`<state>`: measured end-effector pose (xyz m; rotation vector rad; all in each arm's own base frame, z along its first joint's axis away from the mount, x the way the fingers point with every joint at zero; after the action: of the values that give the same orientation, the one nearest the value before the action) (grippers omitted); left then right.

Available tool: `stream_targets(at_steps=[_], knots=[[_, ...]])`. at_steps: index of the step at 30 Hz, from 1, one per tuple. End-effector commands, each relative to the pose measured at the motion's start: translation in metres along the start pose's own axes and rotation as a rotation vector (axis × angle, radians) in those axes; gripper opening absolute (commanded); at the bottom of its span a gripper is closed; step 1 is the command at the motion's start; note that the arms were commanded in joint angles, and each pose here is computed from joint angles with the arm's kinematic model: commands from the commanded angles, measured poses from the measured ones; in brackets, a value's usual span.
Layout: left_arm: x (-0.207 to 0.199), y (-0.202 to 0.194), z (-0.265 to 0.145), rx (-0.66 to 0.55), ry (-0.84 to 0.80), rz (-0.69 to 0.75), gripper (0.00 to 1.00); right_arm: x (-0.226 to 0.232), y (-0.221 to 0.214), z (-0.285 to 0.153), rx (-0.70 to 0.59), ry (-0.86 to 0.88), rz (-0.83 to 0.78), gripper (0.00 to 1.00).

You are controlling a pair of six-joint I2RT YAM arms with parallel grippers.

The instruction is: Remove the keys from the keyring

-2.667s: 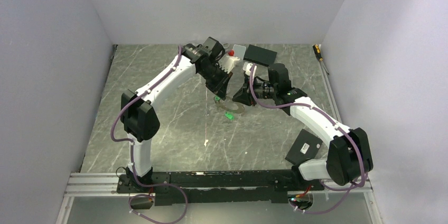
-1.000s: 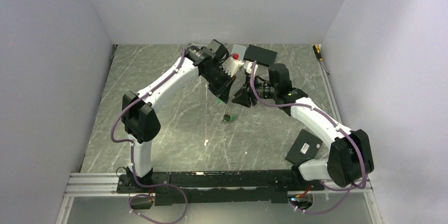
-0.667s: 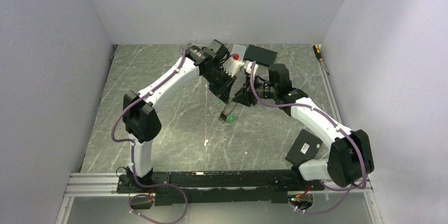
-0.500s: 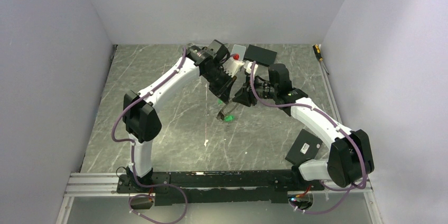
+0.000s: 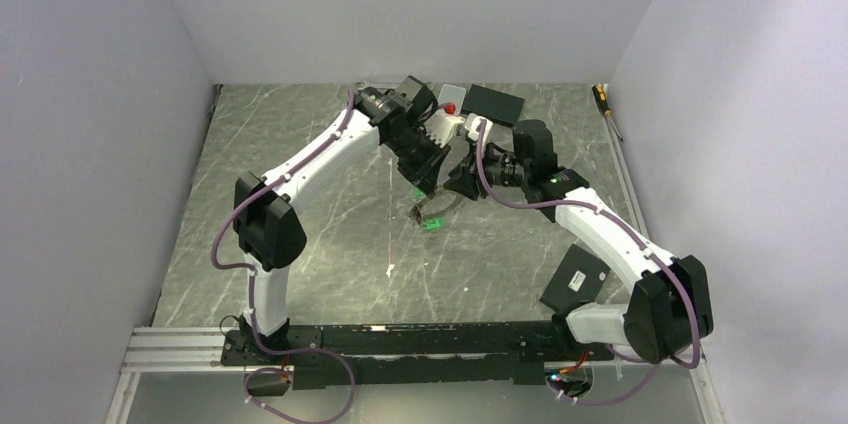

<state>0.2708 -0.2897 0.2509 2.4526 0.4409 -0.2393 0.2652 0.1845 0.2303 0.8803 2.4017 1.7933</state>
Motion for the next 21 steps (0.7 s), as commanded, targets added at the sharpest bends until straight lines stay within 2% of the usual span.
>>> stream_targets(at_steps=[1, 21], knots=[[-0.0071, 0.0146, -0.0081, -0.067, -0.033, 0.028, 0.0, 0.0108, 0.0304, -0.0097, -0.084, 0.038, -0.078, 0.4], [0.0021, 0.0132, -0.0162, -0.102, -0.052, -0.025, 0.0, 0.0137, 0.0255, -0.0015, -0.082, 0.04, -0.096, 0.53]])
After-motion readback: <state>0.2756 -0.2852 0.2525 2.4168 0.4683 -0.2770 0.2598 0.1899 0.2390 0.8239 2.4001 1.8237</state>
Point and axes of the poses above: each gripper's point midway between its finger pads, its own z axis out along the fingers, its own x axis along the line the jaws close on, y = z × x, the point moved 7 cm from there along -z, back along the fingers, and after that the axes turned 15 degrees about z, right-handed, at the moved point
